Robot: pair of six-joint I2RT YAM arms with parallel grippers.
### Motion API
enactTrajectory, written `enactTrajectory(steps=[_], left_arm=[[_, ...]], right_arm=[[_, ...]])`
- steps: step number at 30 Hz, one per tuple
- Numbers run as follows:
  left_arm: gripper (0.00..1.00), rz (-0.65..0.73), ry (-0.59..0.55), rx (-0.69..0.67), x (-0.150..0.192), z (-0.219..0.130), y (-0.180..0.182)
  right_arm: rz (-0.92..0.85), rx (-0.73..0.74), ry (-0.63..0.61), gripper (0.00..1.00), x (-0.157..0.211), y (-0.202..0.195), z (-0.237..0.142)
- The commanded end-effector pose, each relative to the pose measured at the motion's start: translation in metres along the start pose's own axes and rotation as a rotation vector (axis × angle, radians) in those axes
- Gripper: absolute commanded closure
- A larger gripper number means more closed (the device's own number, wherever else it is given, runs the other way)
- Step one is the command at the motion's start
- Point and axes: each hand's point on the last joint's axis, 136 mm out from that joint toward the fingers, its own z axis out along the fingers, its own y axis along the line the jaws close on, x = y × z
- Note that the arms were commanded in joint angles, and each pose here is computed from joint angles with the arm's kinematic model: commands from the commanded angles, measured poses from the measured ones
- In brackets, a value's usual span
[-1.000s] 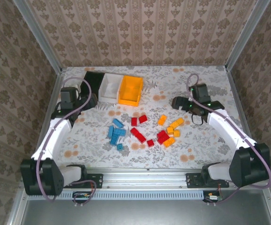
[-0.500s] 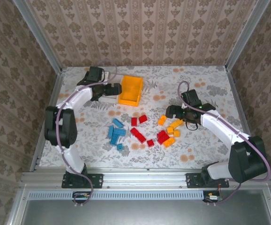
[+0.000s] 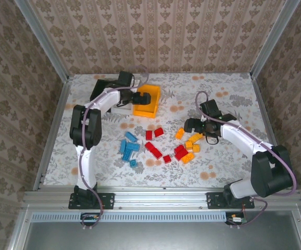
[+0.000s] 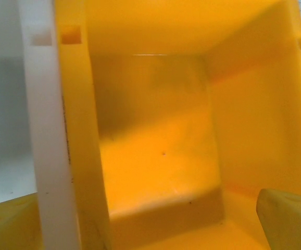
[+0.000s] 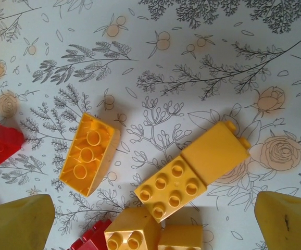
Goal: Sort the legos into containers by color
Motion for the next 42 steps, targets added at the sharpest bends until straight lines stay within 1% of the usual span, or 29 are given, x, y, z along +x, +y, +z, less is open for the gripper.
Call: enactTrajectory(steps=[1,4,6,7,10,15,19,22,26,28,32,36,39,40,42], left_arm=[[0.0,0.048,0.019,0.065,0.0,0.004,-0.025],[0.0,0.064,0.025,0.088,0.002,0.009,-0.041],[0.0,0.07,0.026,0.092,0.002,0.01,-0.045],[0.0,0.096,0.038,0.11,0.008,0.014,-0.063],[0.0,0.107,0.052,0.131,0.013,0.019,-0.083],[0.0,0.091,0.048,0.184,0.021,0.023,-0.117],[0.0,0.044,0.03,0.193,0.022,0.011,-0.124],[0.0,0.025,0.0,0.18,0.016,-0.011,-0.12],[0.0,0.004,-0.05,0.141,0.012,-0.052,-0.107],[0.0,-0.003,-0.083,0.128,0.012,-0.076,-0.102],[0.0,-0.012,-0.109,0.083,0.026,-0.113,-0.088],[0.0,-0.037,-0.132,0.049,0.043,-0.151,-0.075],[0.0,-0.022,-0.12,0.025,0.059,-0.174,-0.07],[0.0,-0.037,-0.121,-0.007,0.061,-0.184,-0.056],[0.0,-0.042,-0.117,-0.035,0.069,-0.196,-0.045]], right_arm=[[-0.004,0.015,-0.026,0.0,-0.007,-0.007,-0.002],[0.014,0.03,-0.018,0.0,-0.004,-0.015,-0.003],[0.022,0.025,-0.037,0.0,-0.006,-0.017,-0.013],[0.027,0.03,-0.034,0.0,-0.004,-0.02,-0.014],[0.042,0.05,0.001,0.01,0.004,-0.027,-0.016],[0.059,0.067,0.046,0.03,0.017,-0.034,-0.018],[0.061,0.067,0.085,0.06,0.024,-0.034,-0.018],[0.03,-0.015,0.09,0.09,0.022,-0.017,-0.019],[-0.061,-0.045,0.113,0.09,0.017,0.004,-0.022],[-0.1,-0.017,0.156,0.1,0.019,0.01,-0.014],[-0.149,0.037,0.198,0.15,0.02,0.023,-0.005],[-0.18,0.084,0.213,0.18,0.023,0.038,0.007],[-0.179,0.097,0.21,0.22,0.025,0.048,0.017],[-0.177,0.106,0.207,0.22,0.025,0.05,0.02],[-0.175,0.129,0.2,0.25,0.023,0.053,0.027]])
